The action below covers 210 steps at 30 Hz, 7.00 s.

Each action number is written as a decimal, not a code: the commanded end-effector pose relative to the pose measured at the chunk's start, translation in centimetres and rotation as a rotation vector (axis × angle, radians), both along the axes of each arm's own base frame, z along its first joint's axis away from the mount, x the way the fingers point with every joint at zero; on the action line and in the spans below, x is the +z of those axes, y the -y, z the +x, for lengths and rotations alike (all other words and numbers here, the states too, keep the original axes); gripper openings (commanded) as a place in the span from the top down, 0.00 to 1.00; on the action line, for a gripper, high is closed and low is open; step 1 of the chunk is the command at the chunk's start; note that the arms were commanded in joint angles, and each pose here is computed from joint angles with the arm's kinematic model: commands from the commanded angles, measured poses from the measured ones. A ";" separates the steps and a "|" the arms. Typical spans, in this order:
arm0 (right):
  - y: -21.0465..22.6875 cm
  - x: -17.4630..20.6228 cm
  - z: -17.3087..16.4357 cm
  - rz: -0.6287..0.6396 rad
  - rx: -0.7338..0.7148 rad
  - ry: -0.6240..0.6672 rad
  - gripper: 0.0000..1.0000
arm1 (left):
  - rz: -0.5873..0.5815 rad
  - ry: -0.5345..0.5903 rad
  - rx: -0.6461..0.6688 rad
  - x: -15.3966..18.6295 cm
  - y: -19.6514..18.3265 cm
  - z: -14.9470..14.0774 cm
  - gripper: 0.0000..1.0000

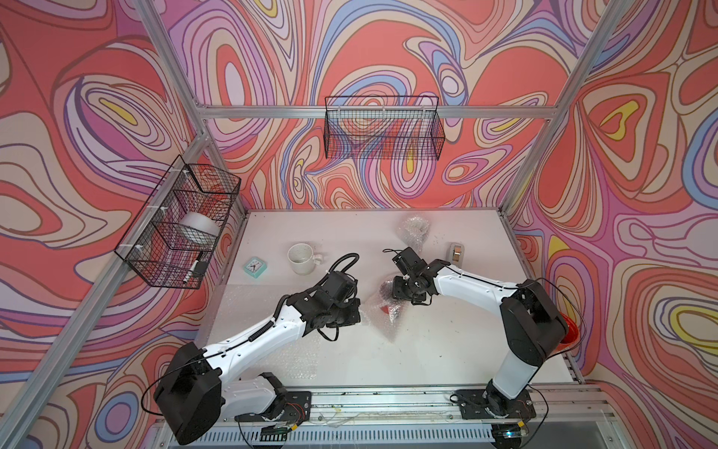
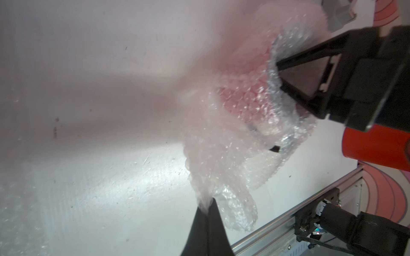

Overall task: Wrap mugs in bubble wrap
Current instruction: Wrap the mug in bubble wrap.

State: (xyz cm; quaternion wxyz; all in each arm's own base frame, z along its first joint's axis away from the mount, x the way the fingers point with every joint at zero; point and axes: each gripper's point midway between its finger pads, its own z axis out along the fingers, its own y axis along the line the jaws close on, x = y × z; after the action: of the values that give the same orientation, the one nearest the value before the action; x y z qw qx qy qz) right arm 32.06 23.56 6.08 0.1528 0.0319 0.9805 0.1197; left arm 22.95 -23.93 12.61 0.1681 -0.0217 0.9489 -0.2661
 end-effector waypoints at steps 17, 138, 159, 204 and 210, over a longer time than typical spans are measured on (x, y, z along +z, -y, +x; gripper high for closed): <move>-3.3 1.3 -0.9 0.210 0.106 0.007 0.53 | -0.114 0.060 -0.122 3.7 8.6 6.5 1.00; -0.2 0.8 -0.6 0.181 0.042 0.020 0.43 | -0.004 -0.027 -0.157 -3.1 9.6 8.9 1.00; 0.3 4.1 0.7 0.230 0.012 0.142 0.27 | 0.086 -0.111 -0.148 -5.7 8.6 7.9 1.00; -2.3 -0.9 2.3 0.190 0.125 0.022 0.41 | 0.083 -0.020 -0.087 -3.3 2.6 9.1 0.44; -2.4 -1.2 2.3 0.193 0.124 0.012 0.41 | 0.093 -0.056 -0.106 -5.1 3.8 8.6 0.40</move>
State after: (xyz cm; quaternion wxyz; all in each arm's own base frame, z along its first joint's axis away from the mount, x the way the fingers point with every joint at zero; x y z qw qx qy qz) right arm 34.56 25.85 5.88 0.1615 -0.0116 0.9597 0.2297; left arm 32.53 -27.30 9.47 0.1573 0.0267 0.9579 -0.2386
